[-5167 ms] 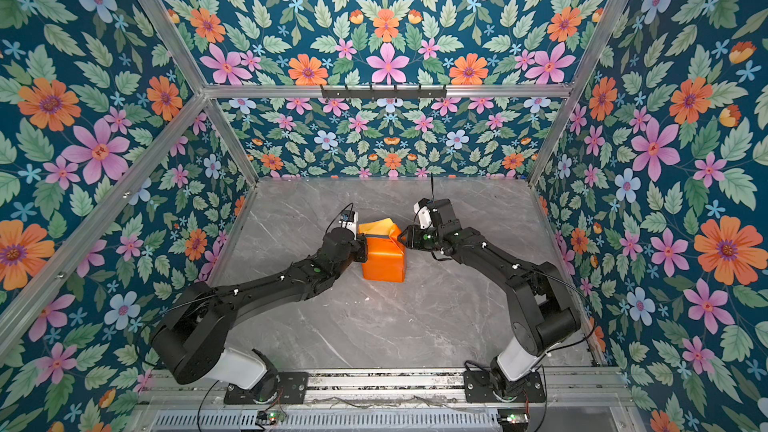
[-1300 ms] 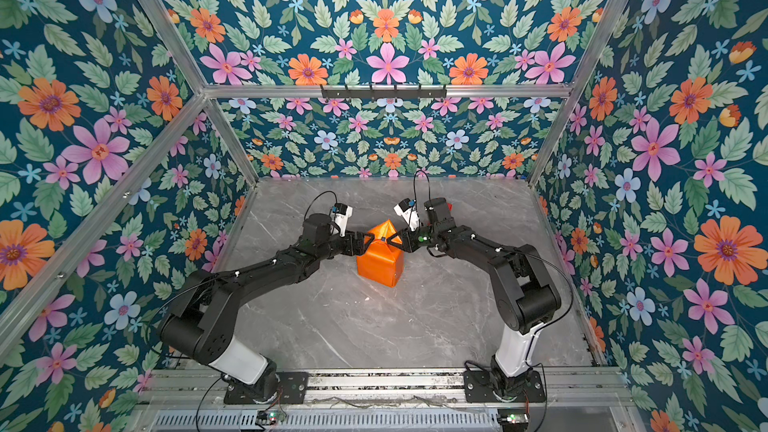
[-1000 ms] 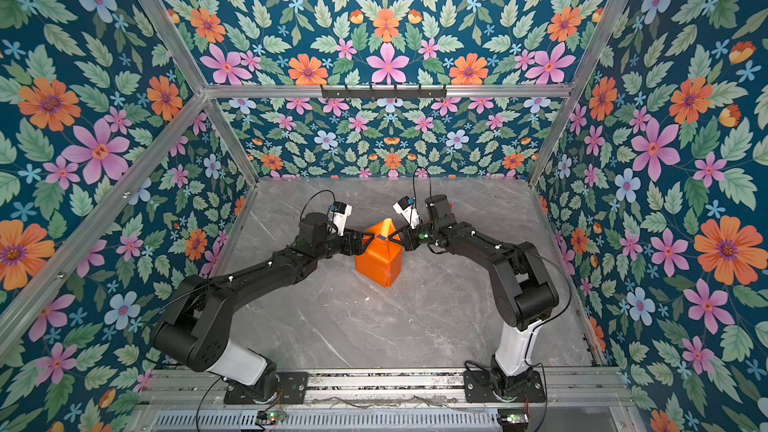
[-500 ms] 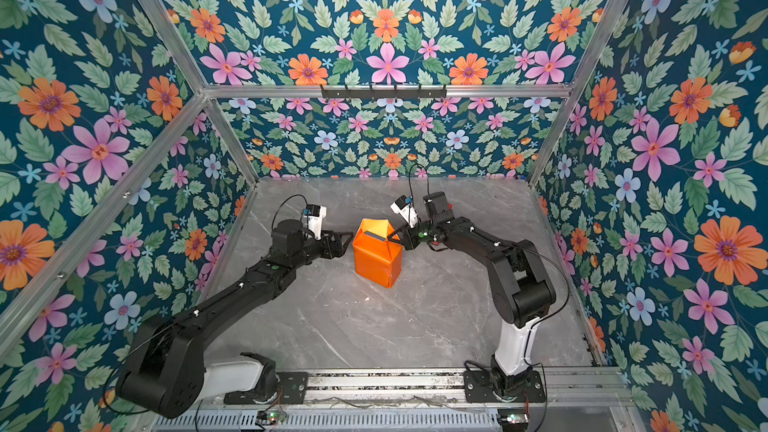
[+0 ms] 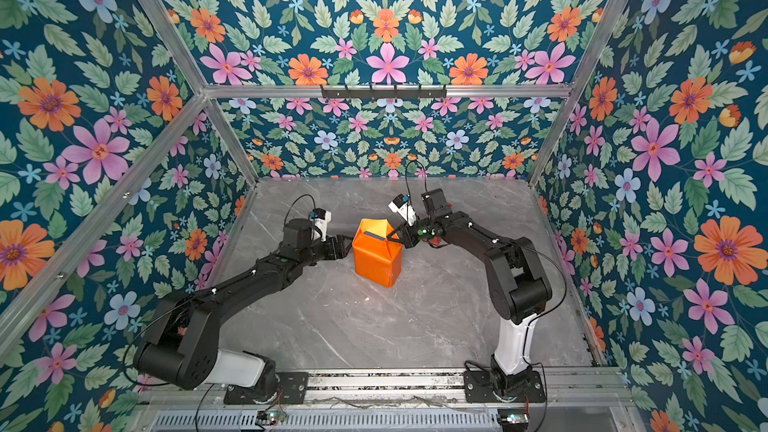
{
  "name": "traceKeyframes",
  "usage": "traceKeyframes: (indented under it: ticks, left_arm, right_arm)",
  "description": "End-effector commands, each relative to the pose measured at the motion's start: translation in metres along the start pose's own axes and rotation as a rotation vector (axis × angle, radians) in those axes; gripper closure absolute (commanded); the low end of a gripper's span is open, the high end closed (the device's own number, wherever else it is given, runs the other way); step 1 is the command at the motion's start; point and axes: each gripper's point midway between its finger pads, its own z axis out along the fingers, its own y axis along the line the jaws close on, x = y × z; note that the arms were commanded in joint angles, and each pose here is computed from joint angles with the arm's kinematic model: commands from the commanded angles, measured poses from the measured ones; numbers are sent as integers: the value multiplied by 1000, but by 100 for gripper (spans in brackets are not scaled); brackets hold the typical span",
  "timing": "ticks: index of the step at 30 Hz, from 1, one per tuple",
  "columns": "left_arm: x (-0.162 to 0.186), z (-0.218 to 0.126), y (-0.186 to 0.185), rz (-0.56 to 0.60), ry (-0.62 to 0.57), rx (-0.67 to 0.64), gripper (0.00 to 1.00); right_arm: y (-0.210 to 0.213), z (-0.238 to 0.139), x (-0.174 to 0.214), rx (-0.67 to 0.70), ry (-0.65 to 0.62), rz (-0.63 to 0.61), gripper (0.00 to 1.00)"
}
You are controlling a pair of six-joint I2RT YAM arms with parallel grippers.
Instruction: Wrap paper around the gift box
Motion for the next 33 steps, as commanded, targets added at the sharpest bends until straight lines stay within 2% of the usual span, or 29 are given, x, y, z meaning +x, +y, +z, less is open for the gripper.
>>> traceKeyframes:
  ticks: [1,5,12,20,28,33]
  left_arm:
    - [6,-2,-20,-8,5,101,22]
    - [20,-6,-30,-31,18,134,24]
    - [39,-16,-50,-8,28,171,24]
    - [18,-28,-25,124,-38,-2,20]
    - [26,-29,-46,136,5,116,24]
    - [23,-30,-61,143,-11,176,24]
  right_arm:
    - [1,1,7,-10,35,15,88]
    - [3,-1,6,-8,38,9,82]
    - [10,-5,14,-16,49,-18,81]
    - [14,-7,18,-28,31,-46,81]
    - [14,-7,18,-28,28,-52,82]
    - [14,-6,18,-29,28,-52,82]
